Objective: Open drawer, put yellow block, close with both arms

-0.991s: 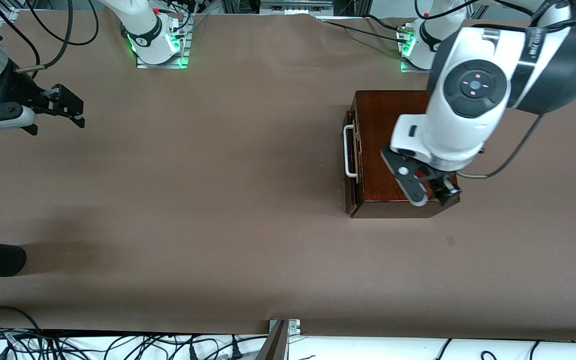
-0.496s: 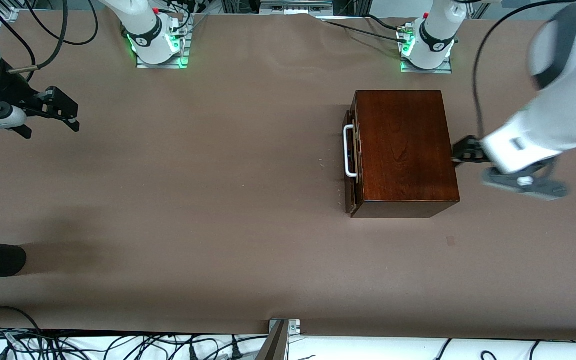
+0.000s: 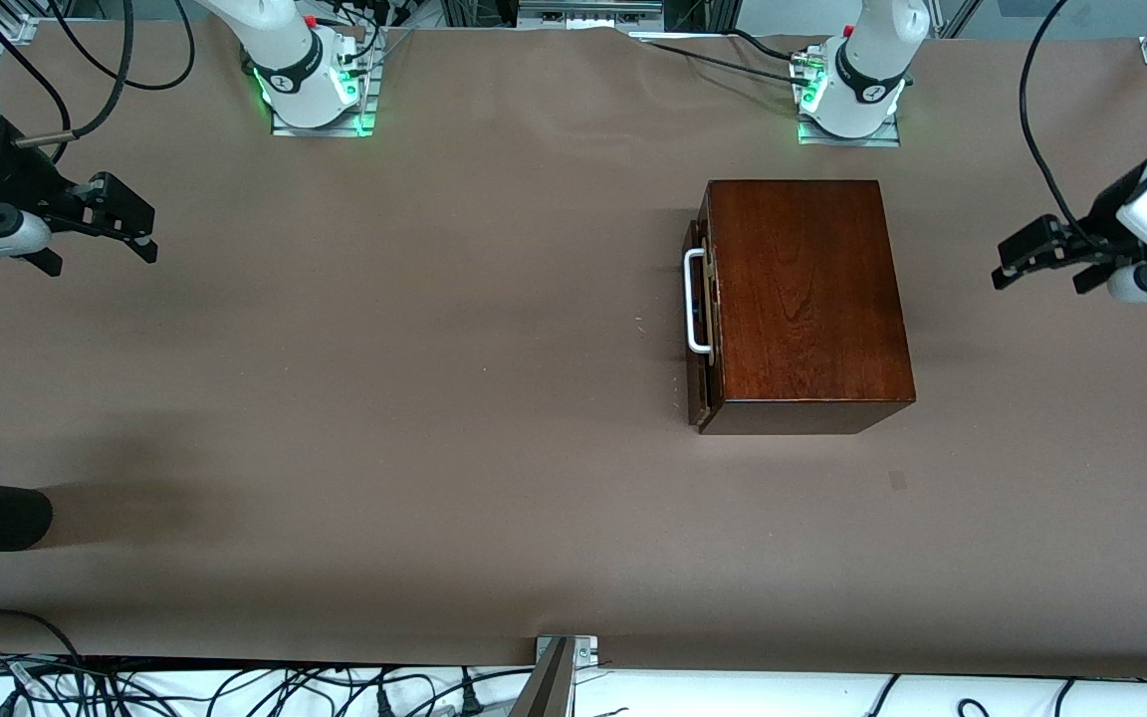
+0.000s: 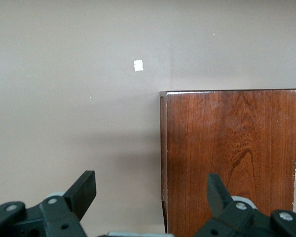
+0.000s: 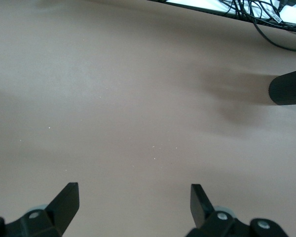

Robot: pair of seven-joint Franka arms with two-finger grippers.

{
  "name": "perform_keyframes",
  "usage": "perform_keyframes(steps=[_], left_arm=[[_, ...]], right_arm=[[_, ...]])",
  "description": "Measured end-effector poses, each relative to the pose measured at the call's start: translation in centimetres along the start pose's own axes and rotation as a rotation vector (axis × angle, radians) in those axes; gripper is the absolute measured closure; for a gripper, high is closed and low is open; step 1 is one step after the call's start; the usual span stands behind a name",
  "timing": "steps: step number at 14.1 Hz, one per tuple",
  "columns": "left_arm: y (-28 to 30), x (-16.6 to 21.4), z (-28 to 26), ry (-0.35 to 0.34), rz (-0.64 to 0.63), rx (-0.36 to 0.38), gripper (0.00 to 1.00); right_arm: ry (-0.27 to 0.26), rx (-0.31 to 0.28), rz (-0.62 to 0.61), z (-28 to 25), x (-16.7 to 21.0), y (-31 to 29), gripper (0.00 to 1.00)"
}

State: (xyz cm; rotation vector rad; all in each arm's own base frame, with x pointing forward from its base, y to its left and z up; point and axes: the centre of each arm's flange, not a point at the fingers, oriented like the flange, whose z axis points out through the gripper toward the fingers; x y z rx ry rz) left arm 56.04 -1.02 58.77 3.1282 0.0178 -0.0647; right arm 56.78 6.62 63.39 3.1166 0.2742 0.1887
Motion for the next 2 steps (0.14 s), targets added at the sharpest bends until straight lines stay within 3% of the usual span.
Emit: perform_keyframes(steps=[2], left_arm=[[0.36,-0.38,0.18,-0.001,0.002,0.002,0.0]], right_arm=[[0.0,0.0,0.0,0.02,0.01,-0.02,0.0]])
